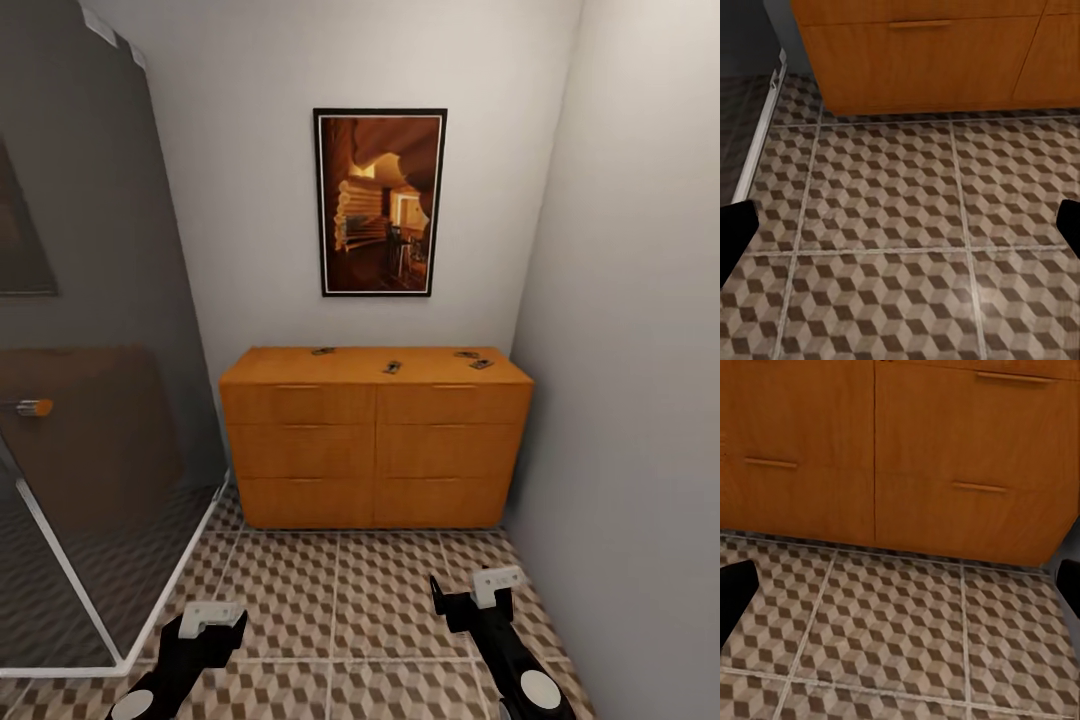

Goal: Take the four mousetraps from the cabinet in the bathroom and place them on the bathroom floor. Make sure all four end up on the same floor surface, and ensure that at least two of them are either under or directly next to the same bathroom sink.

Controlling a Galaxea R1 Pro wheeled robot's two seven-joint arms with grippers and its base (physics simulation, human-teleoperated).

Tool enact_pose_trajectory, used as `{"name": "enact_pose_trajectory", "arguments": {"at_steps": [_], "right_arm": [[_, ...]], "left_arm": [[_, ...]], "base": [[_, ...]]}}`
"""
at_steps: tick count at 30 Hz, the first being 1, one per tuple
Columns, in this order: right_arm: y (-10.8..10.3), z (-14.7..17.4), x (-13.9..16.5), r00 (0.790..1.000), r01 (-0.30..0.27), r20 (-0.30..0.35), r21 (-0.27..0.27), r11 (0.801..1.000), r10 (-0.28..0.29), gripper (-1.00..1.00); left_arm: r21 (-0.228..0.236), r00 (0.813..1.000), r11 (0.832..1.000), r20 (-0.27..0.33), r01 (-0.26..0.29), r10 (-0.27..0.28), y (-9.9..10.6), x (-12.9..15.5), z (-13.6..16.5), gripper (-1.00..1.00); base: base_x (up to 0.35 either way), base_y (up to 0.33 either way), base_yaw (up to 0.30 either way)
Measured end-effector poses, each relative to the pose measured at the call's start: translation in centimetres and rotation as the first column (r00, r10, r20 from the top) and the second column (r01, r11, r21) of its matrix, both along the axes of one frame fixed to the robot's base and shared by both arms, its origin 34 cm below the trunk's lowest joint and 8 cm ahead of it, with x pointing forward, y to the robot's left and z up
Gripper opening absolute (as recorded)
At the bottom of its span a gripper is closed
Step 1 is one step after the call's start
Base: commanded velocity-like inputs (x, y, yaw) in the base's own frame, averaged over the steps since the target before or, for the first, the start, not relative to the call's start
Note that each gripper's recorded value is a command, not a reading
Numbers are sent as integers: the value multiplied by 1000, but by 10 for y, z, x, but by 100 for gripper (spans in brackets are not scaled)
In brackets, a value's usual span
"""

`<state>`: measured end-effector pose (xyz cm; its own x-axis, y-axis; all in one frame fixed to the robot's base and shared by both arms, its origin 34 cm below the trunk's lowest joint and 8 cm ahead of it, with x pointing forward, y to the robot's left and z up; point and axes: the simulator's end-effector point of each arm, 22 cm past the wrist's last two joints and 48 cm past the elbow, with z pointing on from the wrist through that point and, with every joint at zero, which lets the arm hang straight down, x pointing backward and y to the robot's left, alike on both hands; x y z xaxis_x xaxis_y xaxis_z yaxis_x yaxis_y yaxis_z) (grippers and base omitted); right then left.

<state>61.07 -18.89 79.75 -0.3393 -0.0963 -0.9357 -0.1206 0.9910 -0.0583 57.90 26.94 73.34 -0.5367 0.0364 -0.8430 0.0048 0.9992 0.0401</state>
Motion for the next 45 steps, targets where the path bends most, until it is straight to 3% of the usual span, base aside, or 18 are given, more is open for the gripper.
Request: {"name": "enact_pose_trajectory", "arguments": {"at_steps": [32,35,37,38,40,42,45], "right_arm": [[1,-3,0,1000,-4,-5,0,1000,4,100],[0,-7,-1,1000,-4,-13,-2,1000,4,100],[0,-17,-4,999,-4,-35,-5,1000,4,100],[0,-21,-5,999,-5,-44,-6,1000,5,100],[-1,-45,-13,995,-7,-98,-13,1000,5,100],[-1,-62,-20,991,-8,-134,-17,1000,5,100],[-4,-112,-44,969,-13,-246,-31,999,5,100]], "left_arm": [[-3,1000,1000,-25,4,-4,-3,-4,-11,100],[-6,996,1000,-89,4,-4,-3,-18,-39,100],[-5,979,1000,-205,-2,1,0,-47,-88,100],[-5,973,1000,-231,-4,3,0,-55,-99,100],[-5,949,1000,-314,-11,9,3,-83,-134,100],[-4,937,1000,-349,-15,13,5,-98,-151,100],[1,911,1000,-411,-22,21,9,-133,-185,100]], "base": [[320,0,16],[79,0,0],[23,0,0],[13,0,0],[7,0,0],[4,0,0],[2,0,0]]}}
